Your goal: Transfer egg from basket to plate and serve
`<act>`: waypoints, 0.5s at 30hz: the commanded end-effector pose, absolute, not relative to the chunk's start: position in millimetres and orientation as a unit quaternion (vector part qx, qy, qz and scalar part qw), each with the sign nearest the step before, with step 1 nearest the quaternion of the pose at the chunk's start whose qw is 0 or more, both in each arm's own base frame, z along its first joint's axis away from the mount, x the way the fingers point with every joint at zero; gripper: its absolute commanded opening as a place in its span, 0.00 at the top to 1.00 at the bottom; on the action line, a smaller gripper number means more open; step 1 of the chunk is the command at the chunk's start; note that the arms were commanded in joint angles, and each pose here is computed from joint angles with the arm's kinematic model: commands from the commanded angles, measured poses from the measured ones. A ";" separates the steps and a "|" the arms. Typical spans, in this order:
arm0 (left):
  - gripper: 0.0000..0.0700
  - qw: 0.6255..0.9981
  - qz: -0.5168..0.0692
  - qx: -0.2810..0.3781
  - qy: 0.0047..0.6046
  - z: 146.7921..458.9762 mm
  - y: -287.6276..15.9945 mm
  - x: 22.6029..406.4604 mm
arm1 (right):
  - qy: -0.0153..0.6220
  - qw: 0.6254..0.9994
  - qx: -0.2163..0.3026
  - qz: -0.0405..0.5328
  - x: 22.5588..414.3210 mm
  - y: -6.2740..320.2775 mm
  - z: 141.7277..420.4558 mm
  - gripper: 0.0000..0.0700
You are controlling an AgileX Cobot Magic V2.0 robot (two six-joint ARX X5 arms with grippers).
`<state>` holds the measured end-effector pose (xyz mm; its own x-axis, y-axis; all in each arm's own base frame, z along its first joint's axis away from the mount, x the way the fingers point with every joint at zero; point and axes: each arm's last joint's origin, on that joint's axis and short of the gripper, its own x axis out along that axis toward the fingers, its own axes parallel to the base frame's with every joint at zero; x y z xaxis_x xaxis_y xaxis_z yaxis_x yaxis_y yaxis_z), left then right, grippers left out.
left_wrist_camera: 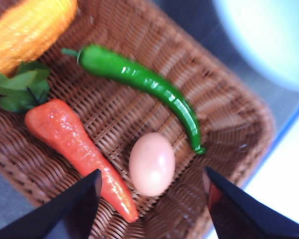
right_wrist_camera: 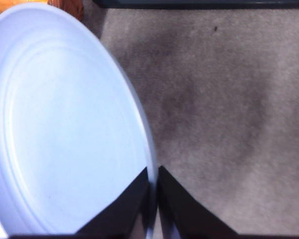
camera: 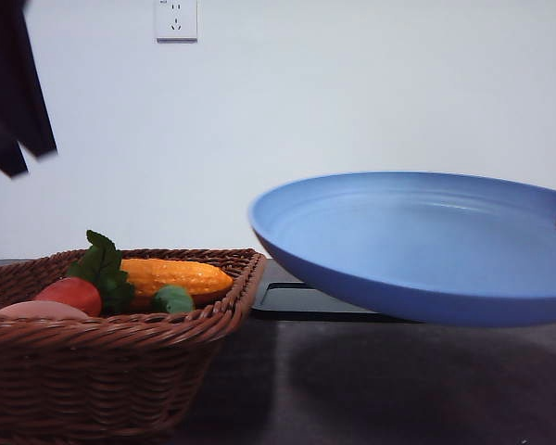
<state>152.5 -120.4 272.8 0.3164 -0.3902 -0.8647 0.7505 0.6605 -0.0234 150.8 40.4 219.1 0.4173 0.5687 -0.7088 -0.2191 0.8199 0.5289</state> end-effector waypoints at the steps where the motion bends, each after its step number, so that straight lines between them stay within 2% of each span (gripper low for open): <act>1: 0.42 0.782 -0.370 0.222 0.451 273.3 -127.2 157.0 | 0.480 0.823 0.185 0.240 150.8 40.0 222.9 1.00; 9: 0.42 0.736 -0.377 0.288 0.482 248.9 -141.9 170.3 | 0.450 0.836 0.188 0.251 144.4 37.1 236.5 1.00; 15: 0.42 0.714 -0.370 0.297 0.515 231.1 -149.4 179.7 | 0.421 0.850 0.184 0.259 141.3 36.5 257.2 1.00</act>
